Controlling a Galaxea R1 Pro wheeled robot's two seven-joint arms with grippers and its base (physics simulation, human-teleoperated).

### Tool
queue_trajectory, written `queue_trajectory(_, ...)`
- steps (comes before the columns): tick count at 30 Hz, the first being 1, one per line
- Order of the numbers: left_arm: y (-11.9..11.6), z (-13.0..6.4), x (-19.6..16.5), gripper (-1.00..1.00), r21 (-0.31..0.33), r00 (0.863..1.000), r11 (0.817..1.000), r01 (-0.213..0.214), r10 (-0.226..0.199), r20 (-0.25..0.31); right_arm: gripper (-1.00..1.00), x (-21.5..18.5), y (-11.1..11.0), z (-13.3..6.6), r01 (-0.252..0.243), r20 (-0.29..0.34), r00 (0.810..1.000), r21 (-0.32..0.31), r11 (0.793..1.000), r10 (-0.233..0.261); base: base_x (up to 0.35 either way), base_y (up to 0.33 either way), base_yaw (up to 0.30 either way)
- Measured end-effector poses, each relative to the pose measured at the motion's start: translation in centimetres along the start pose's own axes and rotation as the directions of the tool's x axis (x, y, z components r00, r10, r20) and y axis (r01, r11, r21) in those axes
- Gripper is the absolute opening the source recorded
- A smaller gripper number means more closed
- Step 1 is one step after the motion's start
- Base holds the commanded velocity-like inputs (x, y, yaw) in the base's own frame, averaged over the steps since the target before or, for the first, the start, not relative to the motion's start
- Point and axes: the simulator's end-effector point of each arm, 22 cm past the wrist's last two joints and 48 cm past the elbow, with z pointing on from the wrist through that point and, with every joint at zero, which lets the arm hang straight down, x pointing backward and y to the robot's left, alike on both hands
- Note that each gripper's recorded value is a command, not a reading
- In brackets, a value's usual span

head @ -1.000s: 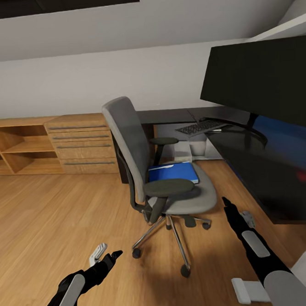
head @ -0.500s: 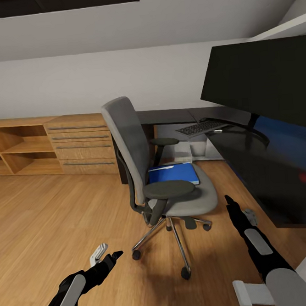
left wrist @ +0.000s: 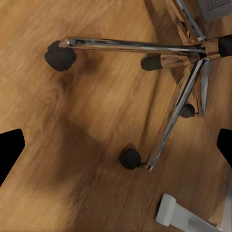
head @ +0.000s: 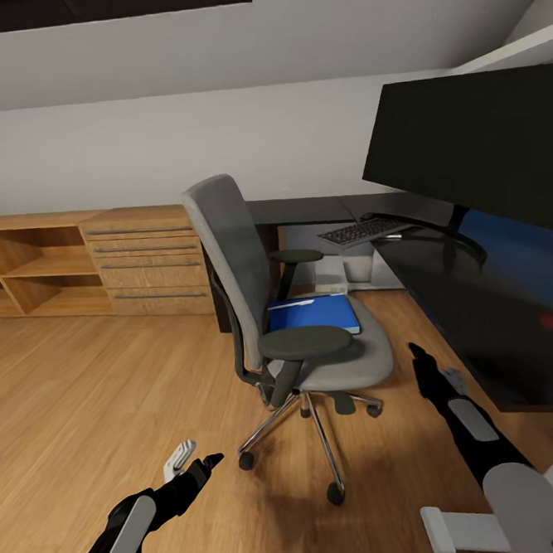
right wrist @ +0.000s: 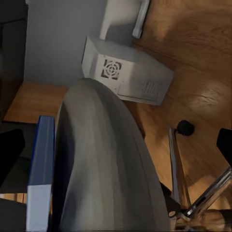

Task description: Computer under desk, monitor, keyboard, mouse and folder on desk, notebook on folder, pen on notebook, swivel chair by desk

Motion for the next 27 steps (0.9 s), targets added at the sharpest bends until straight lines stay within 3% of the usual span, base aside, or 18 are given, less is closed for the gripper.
queue_trajectory(16,0.0,0.0,0.0,1.00,0.001,1.000,1.000,0.001,-0.001,0.000,1.00,2.7,1.0,1.0,-0.032,-0.118,0.992,0.008,0.999,0.032,0.000,0.000,0.000)
queue_trajectory(27,0.0,0.0,0.0,1.00,0.001,1.000,1.000,0.001,-0.001,0.000,1.00,4.2,1.0,1.5,-0.046,-0.150,0.987,0.032,0.998,0.050,0.000,0.000,0.000)
